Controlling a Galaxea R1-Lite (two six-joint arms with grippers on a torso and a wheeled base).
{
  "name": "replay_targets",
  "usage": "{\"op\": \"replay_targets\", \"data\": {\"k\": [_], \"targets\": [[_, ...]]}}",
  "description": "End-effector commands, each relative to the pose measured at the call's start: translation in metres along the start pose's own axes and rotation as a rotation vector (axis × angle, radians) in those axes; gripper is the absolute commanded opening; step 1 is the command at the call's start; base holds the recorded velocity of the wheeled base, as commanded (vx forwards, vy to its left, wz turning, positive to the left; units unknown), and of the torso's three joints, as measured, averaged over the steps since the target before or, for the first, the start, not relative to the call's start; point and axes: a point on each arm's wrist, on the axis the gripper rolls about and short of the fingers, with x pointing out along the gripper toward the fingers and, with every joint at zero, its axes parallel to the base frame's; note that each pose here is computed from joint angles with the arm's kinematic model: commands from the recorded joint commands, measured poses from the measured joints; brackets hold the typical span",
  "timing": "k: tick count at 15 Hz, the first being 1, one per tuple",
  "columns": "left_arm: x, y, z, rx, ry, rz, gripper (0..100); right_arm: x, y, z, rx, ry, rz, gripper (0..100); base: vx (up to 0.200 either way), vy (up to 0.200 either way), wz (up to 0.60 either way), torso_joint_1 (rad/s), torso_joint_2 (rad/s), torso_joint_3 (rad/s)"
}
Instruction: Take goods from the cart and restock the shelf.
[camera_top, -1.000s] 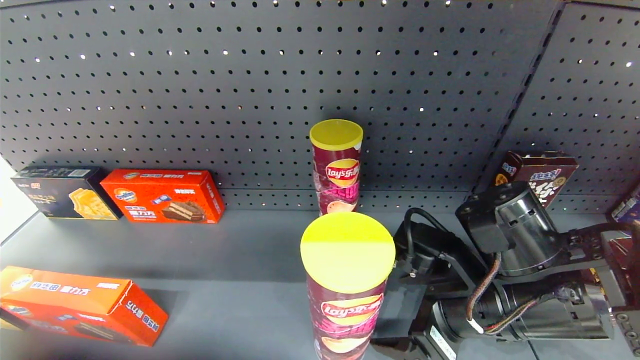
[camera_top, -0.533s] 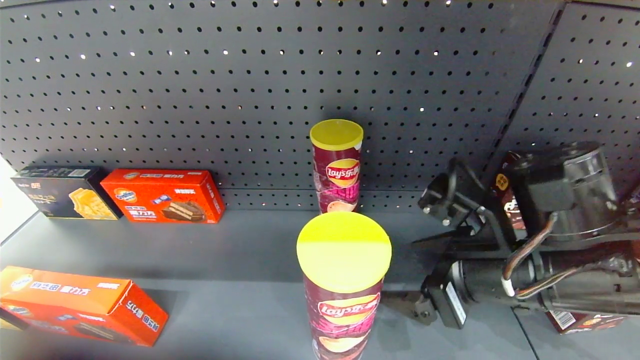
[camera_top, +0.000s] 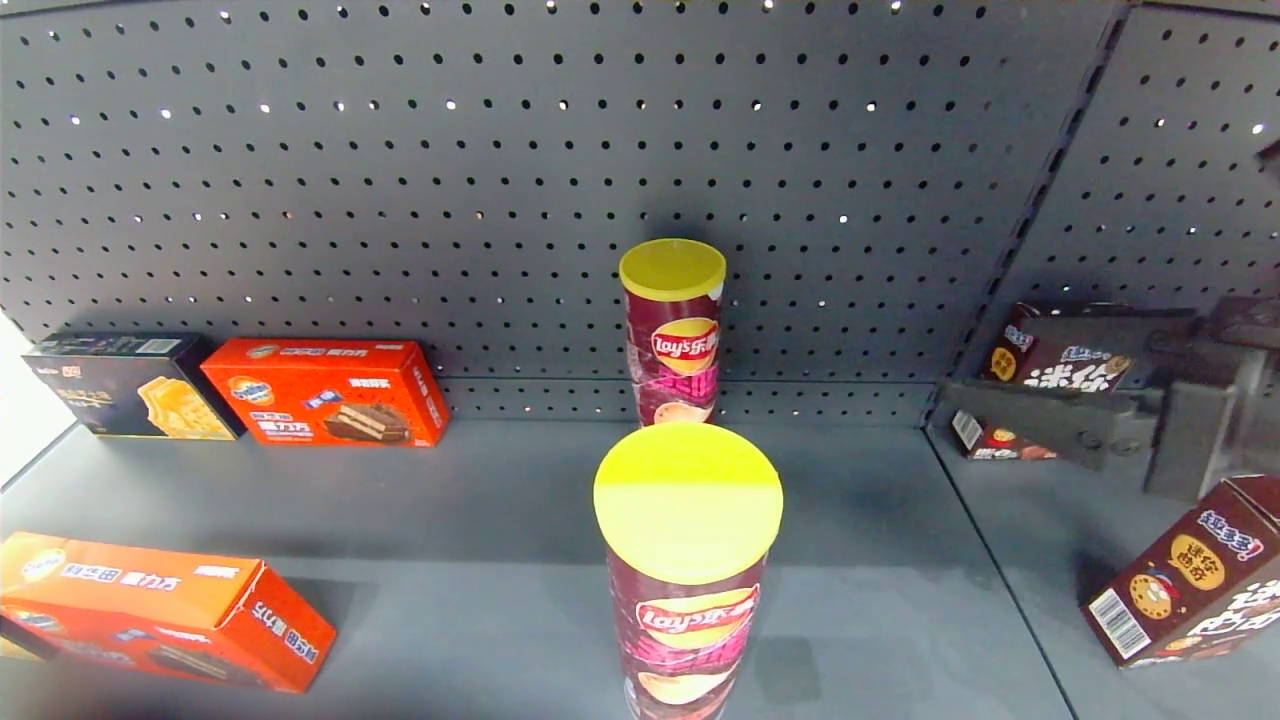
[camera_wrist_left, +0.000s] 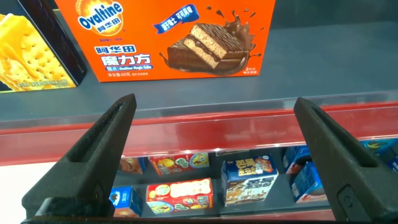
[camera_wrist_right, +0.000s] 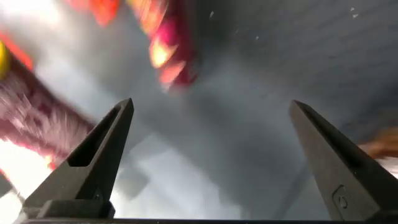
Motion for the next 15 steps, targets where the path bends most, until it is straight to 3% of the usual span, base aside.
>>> {"op": "replay_targets", "data": {"k": [1,5,6,12,15], "targets": [[0.000,0.000,0.000,0.000,0.000,0.000,100,-0.071,-0.012,0.003,0.001,-0.194,-0.148,100,0.000,0.000,0.00,0.000,0.00,0.000],[0.000,0.000,0.000,0.000,0.000,0.000,100,-0.131,-0.013,-0.028,0.000,-0.260,-0.403,100,0.000,0.000,0.00,0.000,0.00,0.000],[0.000,0.000,0.000,0.000,0.000,0.000,100,-0.146,-0.005,-0.058,0.026,-0.236,-0.490,100,0.000,0.000,0.00,0.000,0.00,0.000],[0.000,0.000,0.000,0.000,0.000,0.000,100,-0.174,0.022,-0.152,0.078,-0.261,-0.609,100,0.000,0.000,0.00,0.000,0.00,0.000],[0.000,0.000,0.000,0.000,0.000,0.000,100,-0.167,0.026,-0.210,0.100,-0.185,-0.643,100,0.000,0.000,0.00,0.000,0.00,0.000]]}}
